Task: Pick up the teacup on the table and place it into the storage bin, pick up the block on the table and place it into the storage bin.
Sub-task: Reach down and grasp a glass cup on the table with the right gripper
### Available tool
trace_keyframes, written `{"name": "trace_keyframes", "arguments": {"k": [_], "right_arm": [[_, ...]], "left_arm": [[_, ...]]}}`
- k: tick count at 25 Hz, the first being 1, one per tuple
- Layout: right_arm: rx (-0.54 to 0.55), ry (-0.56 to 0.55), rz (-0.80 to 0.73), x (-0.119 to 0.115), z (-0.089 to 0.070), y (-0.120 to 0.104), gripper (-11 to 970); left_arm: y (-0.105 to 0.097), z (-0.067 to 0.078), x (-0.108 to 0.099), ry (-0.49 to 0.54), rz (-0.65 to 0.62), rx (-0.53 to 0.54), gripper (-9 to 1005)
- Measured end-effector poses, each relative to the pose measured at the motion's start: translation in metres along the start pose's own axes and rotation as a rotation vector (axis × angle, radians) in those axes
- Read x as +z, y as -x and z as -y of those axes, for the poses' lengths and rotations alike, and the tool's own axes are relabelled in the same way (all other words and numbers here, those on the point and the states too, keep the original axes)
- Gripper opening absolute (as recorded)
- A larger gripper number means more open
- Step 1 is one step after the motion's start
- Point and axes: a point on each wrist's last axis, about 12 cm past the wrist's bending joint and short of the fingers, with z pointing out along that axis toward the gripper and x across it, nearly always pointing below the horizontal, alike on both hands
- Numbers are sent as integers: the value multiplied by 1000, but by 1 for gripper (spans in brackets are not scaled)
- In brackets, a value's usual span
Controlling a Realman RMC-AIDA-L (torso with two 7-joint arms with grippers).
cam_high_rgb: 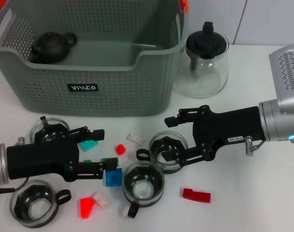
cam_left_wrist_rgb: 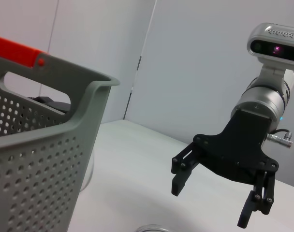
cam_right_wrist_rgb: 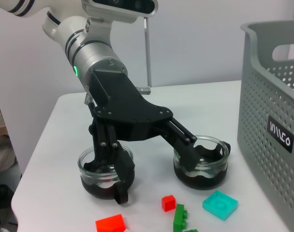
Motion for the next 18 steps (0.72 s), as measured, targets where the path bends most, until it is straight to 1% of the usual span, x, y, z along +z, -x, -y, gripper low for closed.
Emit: {"name": "trace_keyframes", "arguments": {"k": [9, 18], "right_arm": [[-30, 24, 3, 1, -4, 0, 865], [-27, 27, 5, 1, -4, -2, 866]], "left_arm": [[-2, 2, 4, -27, -23, -5, 917], [-4, 3, 5, -35, -28, -9, 917]]}}
